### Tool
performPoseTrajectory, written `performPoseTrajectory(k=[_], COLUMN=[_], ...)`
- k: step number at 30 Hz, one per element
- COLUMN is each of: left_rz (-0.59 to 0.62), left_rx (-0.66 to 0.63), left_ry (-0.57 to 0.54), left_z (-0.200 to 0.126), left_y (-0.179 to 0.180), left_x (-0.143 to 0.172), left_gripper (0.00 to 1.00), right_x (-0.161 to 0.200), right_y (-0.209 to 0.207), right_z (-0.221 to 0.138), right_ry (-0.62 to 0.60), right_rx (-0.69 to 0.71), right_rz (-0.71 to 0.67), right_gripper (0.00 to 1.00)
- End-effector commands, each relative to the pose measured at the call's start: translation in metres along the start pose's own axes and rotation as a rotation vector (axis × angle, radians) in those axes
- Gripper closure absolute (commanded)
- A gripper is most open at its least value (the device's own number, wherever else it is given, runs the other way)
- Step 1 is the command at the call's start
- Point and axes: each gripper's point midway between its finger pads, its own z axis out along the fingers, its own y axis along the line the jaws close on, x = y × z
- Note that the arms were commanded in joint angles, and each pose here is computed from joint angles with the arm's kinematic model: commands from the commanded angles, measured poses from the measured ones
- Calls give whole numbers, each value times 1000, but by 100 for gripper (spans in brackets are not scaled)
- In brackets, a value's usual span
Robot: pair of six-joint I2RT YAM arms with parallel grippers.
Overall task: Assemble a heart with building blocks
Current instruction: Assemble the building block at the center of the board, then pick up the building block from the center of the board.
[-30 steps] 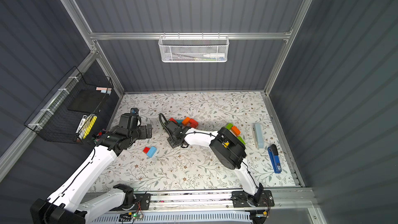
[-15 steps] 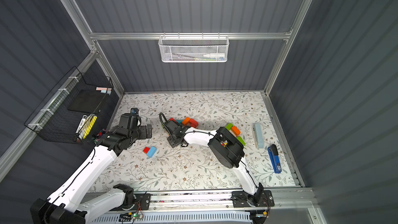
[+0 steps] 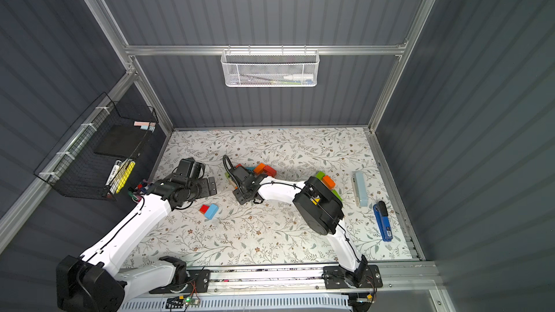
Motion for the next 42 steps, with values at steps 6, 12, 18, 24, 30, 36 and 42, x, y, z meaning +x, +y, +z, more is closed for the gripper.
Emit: performPoseTrajectory(k=[6, 12, 18, 24, 30, 36, 42], left_rz=[-162, -266, -416, -495, -498, -500, -500], left_rx=[-53, -130, -119, -132, -101, -81, -74], left_ry=[159, 270, 264, 244, 277, 308, 344], left_z=[16, 38, 50, 60, 73, 81, 87], left_y=[9, 14, 20, 44, 43, 41, 40], left_x=[42, 65, 63, 57, 63, 72, 85], left_gripper=[8, 10, 18, 38, 42, 43, 47], right_x=[-15, -1, 16, 26, 26, 28, 29], right_y=[2, -1, -8, -13, -13, -15, -16], right_z=[-73, -107, -122, -128, -128, -125, -125], right_ry=[-136, -177, -201, -203, -203, -195, -192], right_rx=[-70, -97, -94, -82, -82, -72, -63], right_rz=[-4, 21, 36, 43, 47, 48, 49], right_gripper=[43, 41, 41, 41, 41, 41, 41])
